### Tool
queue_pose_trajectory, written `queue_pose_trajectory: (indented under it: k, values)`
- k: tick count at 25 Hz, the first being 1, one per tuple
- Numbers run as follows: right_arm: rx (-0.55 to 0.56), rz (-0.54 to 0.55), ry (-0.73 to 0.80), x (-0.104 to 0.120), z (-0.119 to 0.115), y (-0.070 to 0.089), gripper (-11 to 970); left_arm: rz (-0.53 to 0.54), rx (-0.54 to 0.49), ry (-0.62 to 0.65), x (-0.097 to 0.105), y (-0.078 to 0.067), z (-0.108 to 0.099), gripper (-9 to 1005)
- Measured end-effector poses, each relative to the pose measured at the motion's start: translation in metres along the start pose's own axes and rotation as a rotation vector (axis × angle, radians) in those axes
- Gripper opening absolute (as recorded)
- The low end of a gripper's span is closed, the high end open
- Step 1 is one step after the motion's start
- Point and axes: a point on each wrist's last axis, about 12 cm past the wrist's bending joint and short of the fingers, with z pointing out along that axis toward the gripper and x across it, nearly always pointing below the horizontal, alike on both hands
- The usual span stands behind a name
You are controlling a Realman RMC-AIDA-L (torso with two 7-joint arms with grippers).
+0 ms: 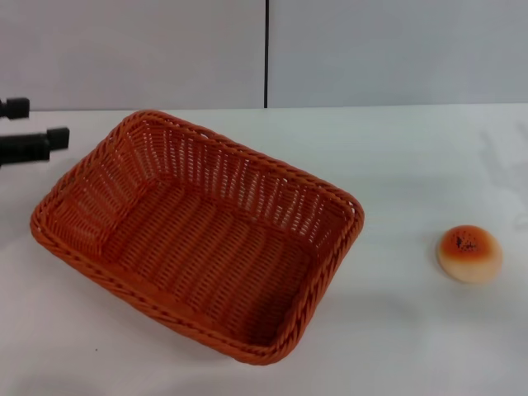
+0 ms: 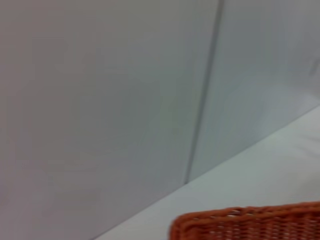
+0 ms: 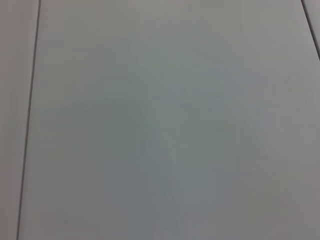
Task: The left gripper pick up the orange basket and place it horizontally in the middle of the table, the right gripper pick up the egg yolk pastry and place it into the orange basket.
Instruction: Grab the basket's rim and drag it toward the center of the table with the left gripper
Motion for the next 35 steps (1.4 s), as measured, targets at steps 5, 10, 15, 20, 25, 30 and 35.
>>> queue_pose_trajectory:
  k: [5,10,15,20,25,30,35]
  values:
    - [0.003,0.0,0.004,0.0,-0.001,0.0,637,-0.017,-0.095,0.081,-0.014,0.008,0.012,759]
    - [0.004,0.013,0.005,0.0,-0.002,0.0,637,0.002,-0.153,0.217,-0.018,0.008,0.037,752]
    - [0.001,0.023,0.002,0.0,0.0,0.0,637,0.042,-0.157,0.323,-0.024,0.001,0.058,744]
    - [0.001,0.024,0.001,0.0,0.0,0.0,637,0.069,-0.143,0.401,-0.029,-0.008,0.075,737]
    - [0.007,0.024,0.012,0.001,0.0,-0.001,637,0.082,-0.136,0.43,-0.027,-0.011,0.086,730]
    - [0.01,0.024,0.015,0.002,0.0,-0.001,637,0.07,-0.125,0.445,-0.02,-0.01,0.096,723]
    - [0.012,0.024,0.015,0.002,-0.001,-0.001,637,0.07,-0.116,0.47,-0.015,-0.01,0.101,715]
